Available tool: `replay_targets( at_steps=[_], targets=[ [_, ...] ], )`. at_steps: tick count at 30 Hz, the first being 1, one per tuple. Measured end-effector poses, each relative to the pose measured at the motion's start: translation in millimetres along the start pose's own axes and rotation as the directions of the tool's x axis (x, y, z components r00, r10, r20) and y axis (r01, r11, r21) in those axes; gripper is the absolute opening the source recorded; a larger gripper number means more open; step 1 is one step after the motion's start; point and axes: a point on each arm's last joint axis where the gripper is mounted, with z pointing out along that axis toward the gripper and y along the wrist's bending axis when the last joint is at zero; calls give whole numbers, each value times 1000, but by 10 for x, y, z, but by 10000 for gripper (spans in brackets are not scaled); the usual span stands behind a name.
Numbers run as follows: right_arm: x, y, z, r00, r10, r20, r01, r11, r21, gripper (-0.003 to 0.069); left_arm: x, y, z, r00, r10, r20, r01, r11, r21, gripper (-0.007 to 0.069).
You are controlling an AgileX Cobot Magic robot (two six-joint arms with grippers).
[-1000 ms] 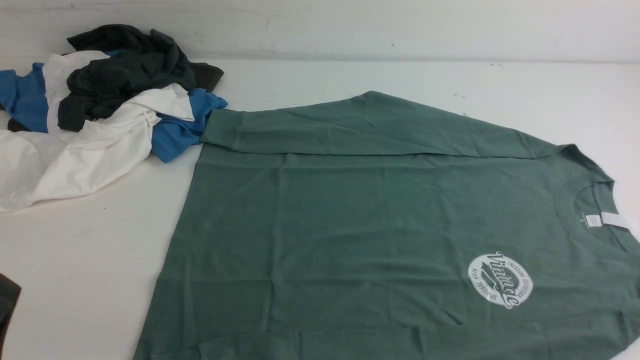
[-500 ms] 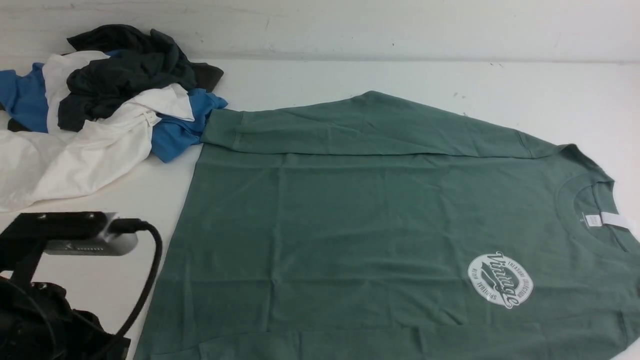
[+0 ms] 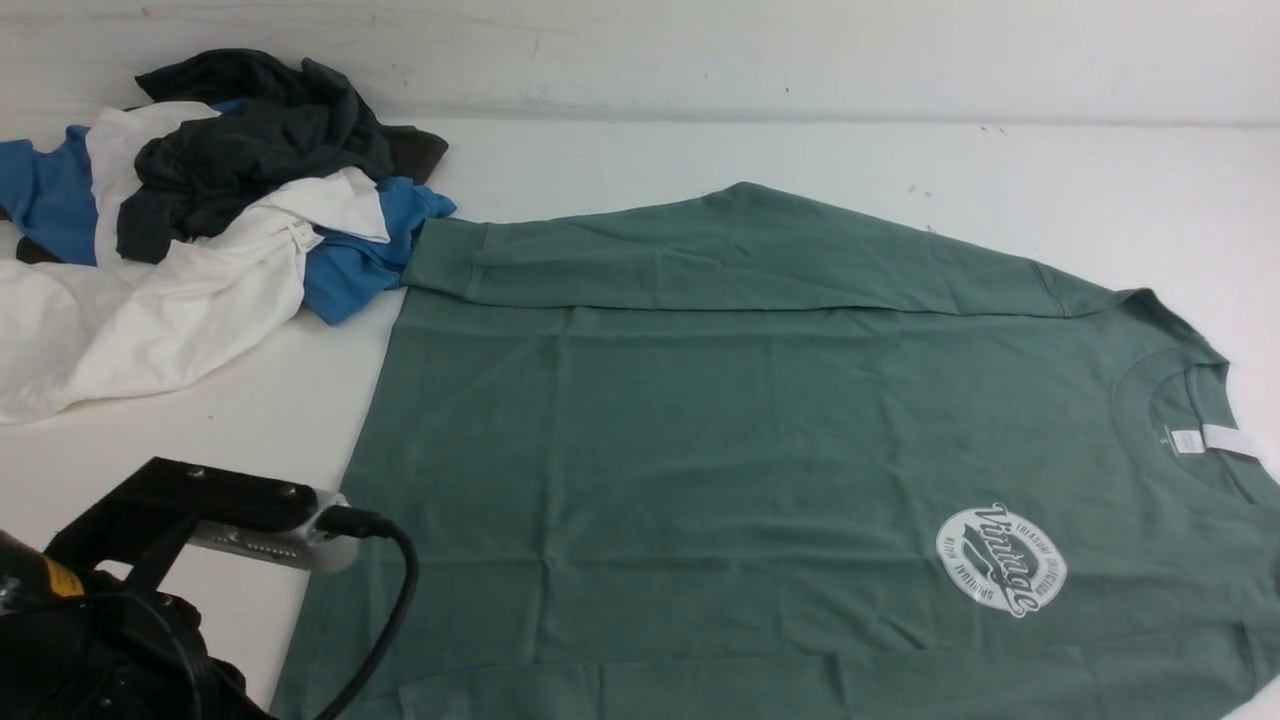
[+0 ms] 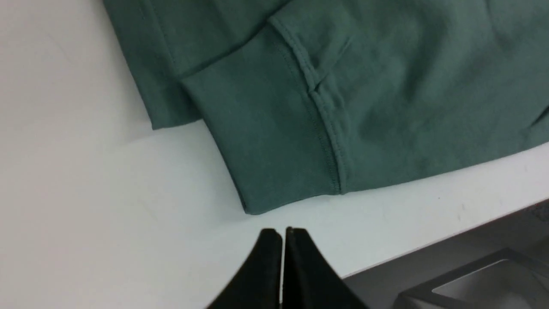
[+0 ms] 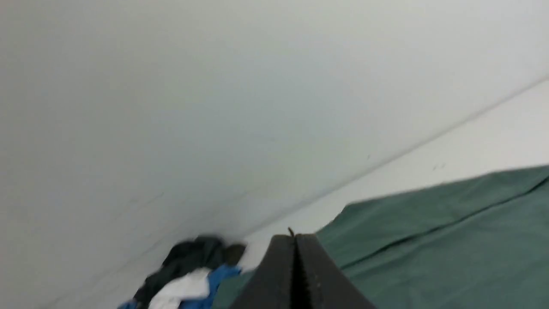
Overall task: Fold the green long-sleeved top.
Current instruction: Use the left arm to clamp the cuff closest to it
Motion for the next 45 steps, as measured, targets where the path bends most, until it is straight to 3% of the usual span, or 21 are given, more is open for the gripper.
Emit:
replay_targets(
  at_steps=[4,8,13,16,17,18,20,22,23,25,29,30,31,32,34,37,39,40,42,43,45],
  targets=[
    [99,227,348,952,-80,-294,51,993,-105,-15,-54,37,150,997,-12,-76,12,1000,2,-3],
    [416,435,672,803,-293,-520,204,953,-223,-15,-47,44,177,994,-6,-111,7,1000,4,-3],
    [575,531,837,671,-529,-520,397,848,-351,-15,-11,23,94,997,6,-83,-5,1000,3,-3],
    [522,519,885,632,-623,-461,508,782,-361,-15,10,11,39,998,14,-55,-14,1000,-2,-3],
    [443,515,914,607,-683,-407,590,730,-345,-15,24,5,3,999,21,-35,-21,1000,-7,-3],
    [433,513,917,604,-688,-401,599,724,-341,-15,25,4,-1,999,22,-32,-22,1000,-8,-3],
    [258,477,934,539,-780,-318,741,618,-263,-15,39,-5,-48,1000,29,-1,-29,1000,-13,-3],
    [89,422,930,503,-815,-289,820,555,-138,-15,46,-10,-70,999,31,14,-31,999,-14,-3],
    [71,414,928,499,-817,-290,827,549,-123,-15,46,-10,-70,999,31,14,-31,999,-14,-3],
    [-127,271,877,353,-871,-341,932,359,46,-15,43,-11,-80,999,33,27,-32,999,-17,-3],
    [-264,61,762,53,-825,-563,997,11,78,-15,36,-10,-80,999,33,35,-32,999,-18,-3],
    [-266,19,731,36,-790,-612,998,-8,70,-15,36,-10,-80,999,33,35,-32,999,-18,-3],
    [-254,-15,703,51,-757,-652,998,12,64,-15,34,-10,-80,999,33,37,-32,999,-19,-3],
    [-226,-55,662,92,-702,-706,996,67,64,-15,33,-10,-80,999,33,39,-32,999,-19,-3],
    [-130,-99,578,213,-573,-792,967,240,87,-15,27,-14,-81,999,29,45,-28,1000,-14,-3],
    [124,-48,451,366,-300,-881,808,572,141,-15,6,-33,-82,998,13,69,-14,1000,8,-3],
    [314,107,405,420,-113,-900,591,787,177,-15,-4,-51,-83,997,-1,80,-1,1000,28,-3],
    [314,116,415,424,-121,-897,587,792,170,-15,-6,-54,-83,997,-4,81,1,1000,32,-3],
    [426,342,408,429,16,-903,330,928,173,-15,-21,-71,-85,995,-18,97,13,999,51,-3],
    [413,478,430,423,10,-906,237,964,121,-15,-23,-77,-86,995,-22,99,16,998,59,-3],
    [312,662,480,425,-46,-904,169,985,29,-15,-24,-83,-86,995,-12,101,6,998,63,-3]
  ],
)
